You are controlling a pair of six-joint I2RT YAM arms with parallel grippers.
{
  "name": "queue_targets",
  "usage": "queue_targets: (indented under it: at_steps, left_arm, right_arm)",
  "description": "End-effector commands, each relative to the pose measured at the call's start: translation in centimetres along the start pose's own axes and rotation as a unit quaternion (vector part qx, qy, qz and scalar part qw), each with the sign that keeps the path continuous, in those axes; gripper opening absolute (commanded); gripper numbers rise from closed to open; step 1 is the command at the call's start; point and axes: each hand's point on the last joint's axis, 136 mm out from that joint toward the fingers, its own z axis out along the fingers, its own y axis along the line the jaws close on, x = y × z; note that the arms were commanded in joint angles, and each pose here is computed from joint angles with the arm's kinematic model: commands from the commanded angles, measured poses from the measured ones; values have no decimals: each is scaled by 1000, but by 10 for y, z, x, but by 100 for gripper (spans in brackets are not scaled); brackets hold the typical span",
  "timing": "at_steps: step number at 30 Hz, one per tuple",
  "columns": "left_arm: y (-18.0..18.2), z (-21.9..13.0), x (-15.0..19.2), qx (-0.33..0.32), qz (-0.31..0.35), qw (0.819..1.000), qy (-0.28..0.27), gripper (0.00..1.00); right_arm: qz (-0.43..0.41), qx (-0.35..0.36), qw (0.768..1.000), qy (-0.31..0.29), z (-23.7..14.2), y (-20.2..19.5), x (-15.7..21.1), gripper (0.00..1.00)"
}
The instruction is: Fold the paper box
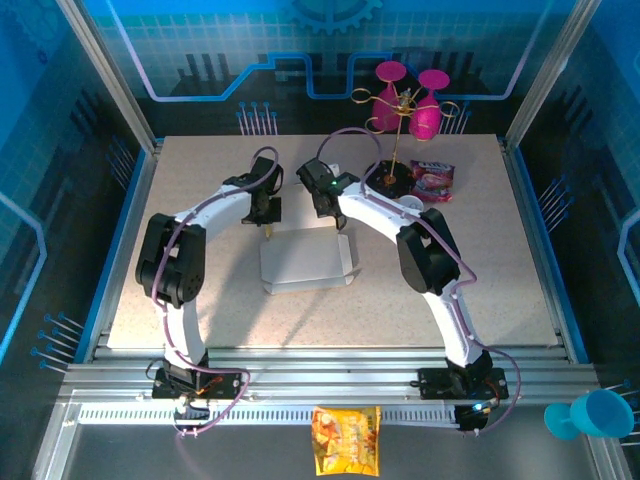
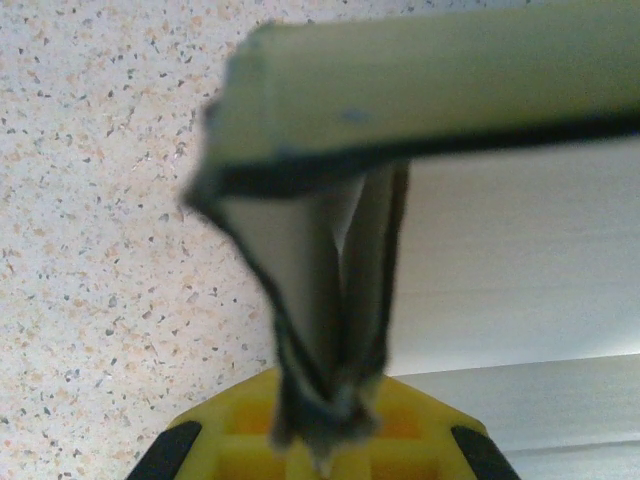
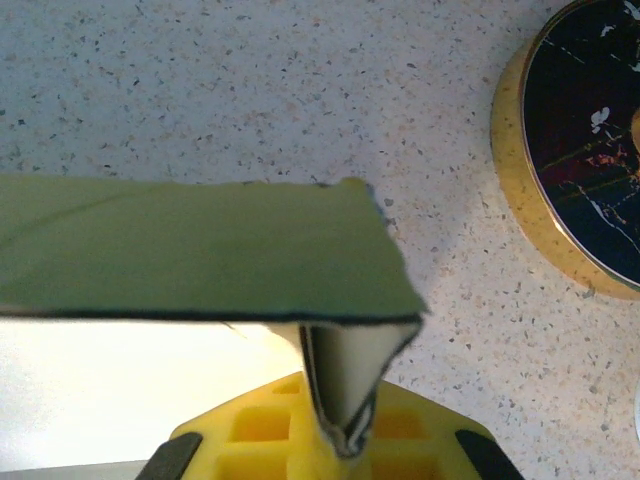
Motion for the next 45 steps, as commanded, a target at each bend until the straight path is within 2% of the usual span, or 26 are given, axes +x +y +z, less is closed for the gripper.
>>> queue_targets:
  at_steps: [1, 9, 17, 23, 29, 34, 40, 45]
  left_arm:
    - [8, 6, 12, -15, 10, 999, 37, 0]
    - [5, 11, 11, -13, 18, 999, 45, 0]
    - [5, 14, 11, -15, 17, 998, 51, 0]
    - [6, 15, 12, -17, 16, 998, 55, 0]
    - [5, 14, 11, -15, 17, 998, 53, 0]
    - [6, 14, 12, -17, 13, 998, 58, 0]
    - [10, 15, 16, -27, 8, 997, 70, 0]
    - [13, 15, 19, -34, 2, 997, 75, 0]
  right_arm:
    - [-36, 13, 996, 78, 34, -19, 44, 0]
    - [-13, -49, 995, 85, 40, -10, 45, 1]
    - [7, -84, 994, 71, 38, -2, 41, 15]
    - [9, -78, 994, 70, 38, -6, 44, 19]
    - [10, -65, 996, 67, 40, -9, 46, 12]
    - [9, -20, 997, 71, 43, -19, 48, 0]
    - [2, 54, 995, 83, 37, -40, 50, 0]
    - [-6, 58, 995, 85, 31, -38, 50, 0]
